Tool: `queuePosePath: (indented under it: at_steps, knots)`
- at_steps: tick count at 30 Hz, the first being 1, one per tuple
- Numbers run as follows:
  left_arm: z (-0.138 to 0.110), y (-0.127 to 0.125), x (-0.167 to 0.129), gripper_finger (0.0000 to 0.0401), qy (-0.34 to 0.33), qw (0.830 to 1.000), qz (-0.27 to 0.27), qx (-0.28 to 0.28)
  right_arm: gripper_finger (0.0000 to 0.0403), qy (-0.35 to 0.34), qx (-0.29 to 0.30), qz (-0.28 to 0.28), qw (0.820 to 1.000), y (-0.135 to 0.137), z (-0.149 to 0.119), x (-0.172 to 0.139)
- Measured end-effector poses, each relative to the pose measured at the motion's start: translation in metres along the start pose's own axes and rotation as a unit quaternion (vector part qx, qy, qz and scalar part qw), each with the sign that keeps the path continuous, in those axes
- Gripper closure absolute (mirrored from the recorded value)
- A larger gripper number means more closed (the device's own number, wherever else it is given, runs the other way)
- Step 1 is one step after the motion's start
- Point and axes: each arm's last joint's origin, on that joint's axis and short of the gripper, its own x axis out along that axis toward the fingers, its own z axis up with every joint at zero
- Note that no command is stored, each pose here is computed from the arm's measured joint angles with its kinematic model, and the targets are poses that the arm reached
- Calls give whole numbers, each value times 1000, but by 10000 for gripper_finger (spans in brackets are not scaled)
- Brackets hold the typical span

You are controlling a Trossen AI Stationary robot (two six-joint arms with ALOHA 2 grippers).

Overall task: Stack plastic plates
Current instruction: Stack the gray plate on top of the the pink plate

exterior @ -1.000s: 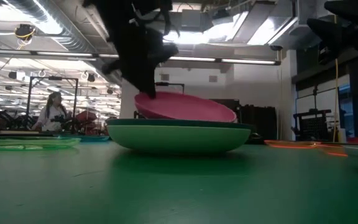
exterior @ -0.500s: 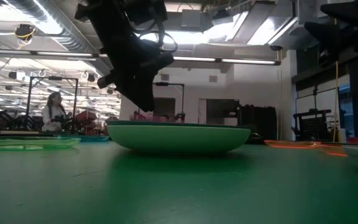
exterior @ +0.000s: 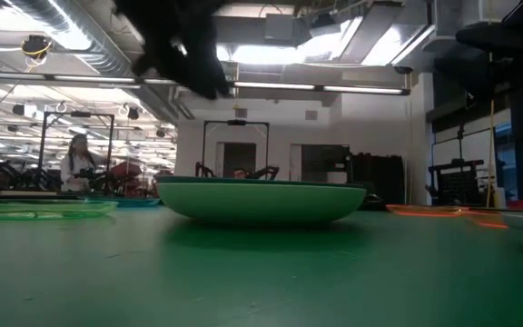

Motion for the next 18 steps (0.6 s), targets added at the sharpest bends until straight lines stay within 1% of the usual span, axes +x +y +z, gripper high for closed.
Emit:
queuePosePath:
  at_steps: [5,7,10,12,14,16,18]
  knots:
    - [-23,-26,-39,278,-76,996,-20,32,151,-5,-2,1,1000,0,1,0]
    - [-35,-35,-51,278,-106,993,-34,33,151,-4,-2,1,1000,0,1,0]
    - [-58,-42,-65,278,-135,989,-58,36,151,-5,-2,0,1000,0,1,0]
    - [-71,-44,-69,278,-150,985,-80,24,151,-7,-1,-3,1000,0,1,0]
    - [-85,-43,-69,278,-159,982,-99,25,151,-8,-1,-4,1000,0,3,0]
    - [-94,-41,-67,278,-167,978,-120,13,151,-3,-3,-9,1000,1,7,1]
    - [-98,-40,-64,278,-176,974,-145,4,151,13,-10,-15,1000,2,11,4]
